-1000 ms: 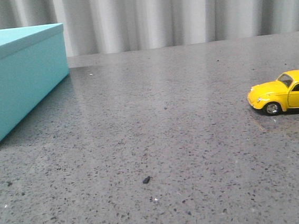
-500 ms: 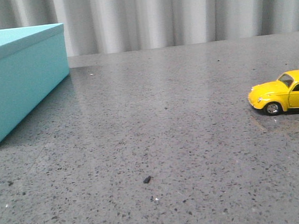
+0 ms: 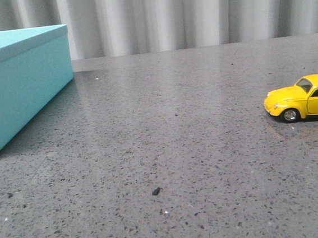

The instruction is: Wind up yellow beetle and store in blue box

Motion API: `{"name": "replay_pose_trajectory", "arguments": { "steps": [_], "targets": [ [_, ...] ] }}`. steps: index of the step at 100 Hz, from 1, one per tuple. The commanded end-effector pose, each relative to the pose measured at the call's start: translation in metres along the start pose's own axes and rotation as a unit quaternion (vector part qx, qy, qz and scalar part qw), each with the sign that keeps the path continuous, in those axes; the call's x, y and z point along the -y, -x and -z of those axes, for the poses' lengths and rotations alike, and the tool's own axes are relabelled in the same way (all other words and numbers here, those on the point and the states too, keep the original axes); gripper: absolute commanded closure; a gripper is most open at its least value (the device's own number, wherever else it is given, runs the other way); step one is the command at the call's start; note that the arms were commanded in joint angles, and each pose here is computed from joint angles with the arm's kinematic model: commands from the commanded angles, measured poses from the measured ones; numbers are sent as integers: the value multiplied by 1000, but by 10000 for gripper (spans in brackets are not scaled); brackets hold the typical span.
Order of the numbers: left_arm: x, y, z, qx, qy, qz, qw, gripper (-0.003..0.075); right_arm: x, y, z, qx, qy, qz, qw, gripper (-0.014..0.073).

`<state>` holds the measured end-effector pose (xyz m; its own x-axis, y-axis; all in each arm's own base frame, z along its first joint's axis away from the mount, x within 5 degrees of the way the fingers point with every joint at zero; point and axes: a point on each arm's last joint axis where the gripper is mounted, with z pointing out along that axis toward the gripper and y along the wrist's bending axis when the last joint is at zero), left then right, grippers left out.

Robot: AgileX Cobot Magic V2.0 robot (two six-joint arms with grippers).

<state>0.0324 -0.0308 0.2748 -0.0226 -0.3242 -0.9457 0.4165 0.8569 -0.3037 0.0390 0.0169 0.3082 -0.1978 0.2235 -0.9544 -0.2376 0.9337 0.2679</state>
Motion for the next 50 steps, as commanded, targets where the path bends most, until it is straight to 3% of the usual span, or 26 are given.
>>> {"name": "replay_pose_trajectory", "arguments": {
  "steps": [1,14,27,50],
  "targets": [
    [11,25,-4,-19,-11,-55,998,741,-6,26,-9,-65,-17,19,998,636],
    [17,40,-21,-78,-29,-49,995,741,-11,51,-31,-196,-38,23,979,636],
    [17,44,-32,-107,-35,-39,993,741,-13,64,-59,-329,-44,43,942,636],
    [18,45,-33,-101,-45,-36,993,741,-16,85,-113,-392,-44,43,918,636]
  ]
}}
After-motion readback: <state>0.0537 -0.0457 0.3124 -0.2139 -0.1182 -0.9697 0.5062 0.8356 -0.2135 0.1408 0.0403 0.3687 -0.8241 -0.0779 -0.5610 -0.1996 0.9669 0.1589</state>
